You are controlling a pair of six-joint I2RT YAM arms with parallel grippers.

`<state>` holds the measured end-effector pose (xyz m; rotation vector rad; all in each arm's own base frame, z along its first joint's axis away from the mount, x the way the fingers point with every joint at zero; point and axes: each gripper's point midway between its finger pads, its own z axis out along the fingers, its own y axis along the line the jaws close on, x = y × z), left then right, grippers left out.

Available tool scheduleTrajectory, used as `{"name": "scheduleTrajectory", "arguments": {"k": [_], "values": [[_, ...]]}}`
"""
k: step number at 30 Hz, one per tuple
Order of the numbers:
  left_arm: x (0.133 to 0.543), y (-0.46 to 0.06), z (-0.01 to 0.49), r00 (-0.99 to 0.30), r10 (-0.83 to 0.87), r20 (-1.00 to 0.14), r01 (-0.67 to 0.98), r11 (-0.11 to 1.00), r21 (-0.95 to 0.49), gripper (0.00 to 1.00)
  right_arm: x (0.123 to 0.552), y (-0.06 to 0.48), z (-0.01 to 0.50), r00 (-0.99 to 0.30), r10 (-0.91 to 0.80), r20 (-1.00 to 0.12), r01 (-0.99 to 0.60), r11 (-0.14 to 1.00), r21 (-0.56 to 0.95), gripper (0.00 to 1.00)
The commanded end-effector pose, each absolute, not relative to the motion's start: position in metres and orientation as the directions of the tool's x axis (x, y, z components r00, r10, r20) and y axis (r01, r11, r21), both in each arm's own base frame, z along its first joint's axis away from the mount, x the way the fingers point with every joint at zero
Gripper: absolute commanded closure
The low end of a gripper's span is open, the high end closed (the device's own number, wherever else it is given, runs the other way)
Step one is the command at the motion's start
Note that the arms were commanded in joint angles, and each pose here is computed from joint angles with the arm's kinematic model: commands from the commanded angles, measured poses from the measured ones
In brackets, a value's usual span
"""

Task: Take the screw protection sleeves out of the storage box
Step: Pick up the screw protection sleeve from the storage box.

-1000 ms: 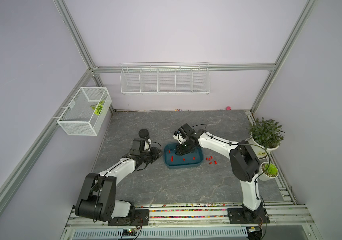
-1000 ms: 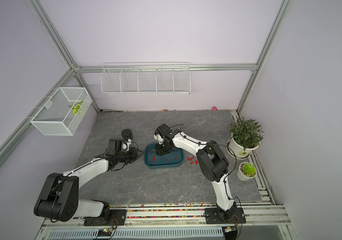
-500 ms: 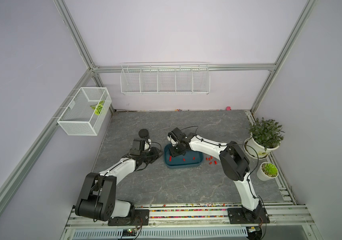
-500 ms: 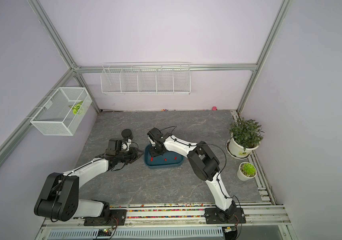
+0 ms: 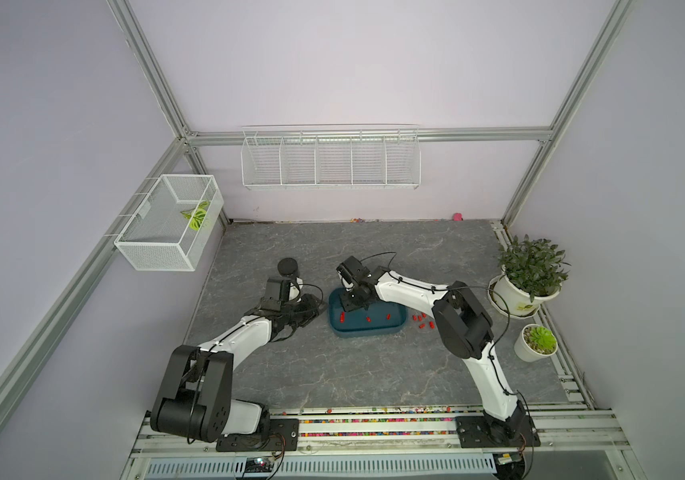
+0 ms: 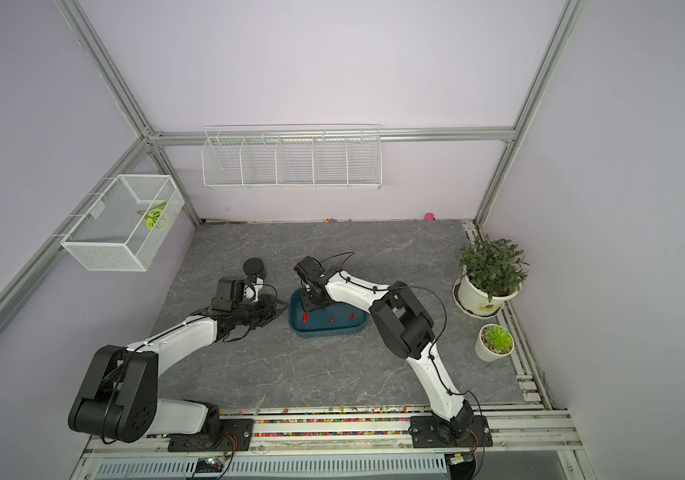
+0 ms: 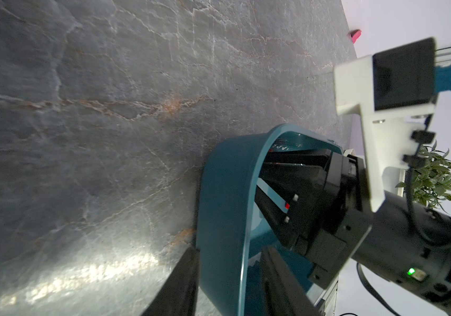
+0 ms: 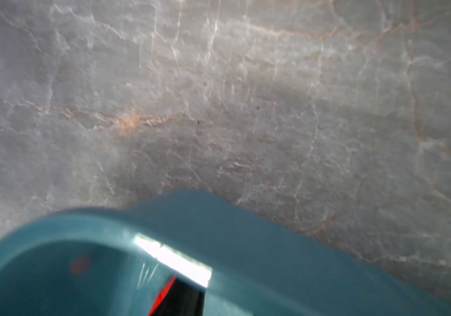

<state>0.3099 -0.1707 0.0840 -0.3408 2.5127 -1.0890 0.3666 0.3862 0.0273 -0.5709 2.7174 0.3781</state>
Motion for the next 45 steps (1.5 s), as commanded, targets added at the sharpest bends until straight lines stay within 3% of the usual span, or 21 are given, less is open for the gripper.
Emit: {"name": "scheduleTrajectory", "arguments": {"k": [1,22,34,45], "values": [[0.313,-0.171,0.086,-0.897,-0.363,-0.252,-0.061,0.666,-0.743,0.57,0.373,0.387,0.021,-0.869,-0.317,-0.380,-0.406,0.895,0.184,0.68],[0.313,-0.171,0.086,-0.898,-0.362,-0.251,-0.061,0.665,-0.744,0.57,0.377,0.387,0.003,-0.884,-0.305,-0.356,-0.379,0.912,0.159,0.71],[0.312,-0.171,0.086,-0.898,-0.362,-0.251,-0.060,0.665,-0.744,0.57,0.376,0.385,0.004,-0.883,-0.305,-0.357,-0.378,0.913,0.154,0.89],[0.313,-0.171,0.086,-0.898,-0.362,-0.250,-0.061,0.665,-0.744,0.57,0.370,0.379,0.052,-0.849,-0.296,-0.438,-0.407,0.894,0.185,0.92]]}}
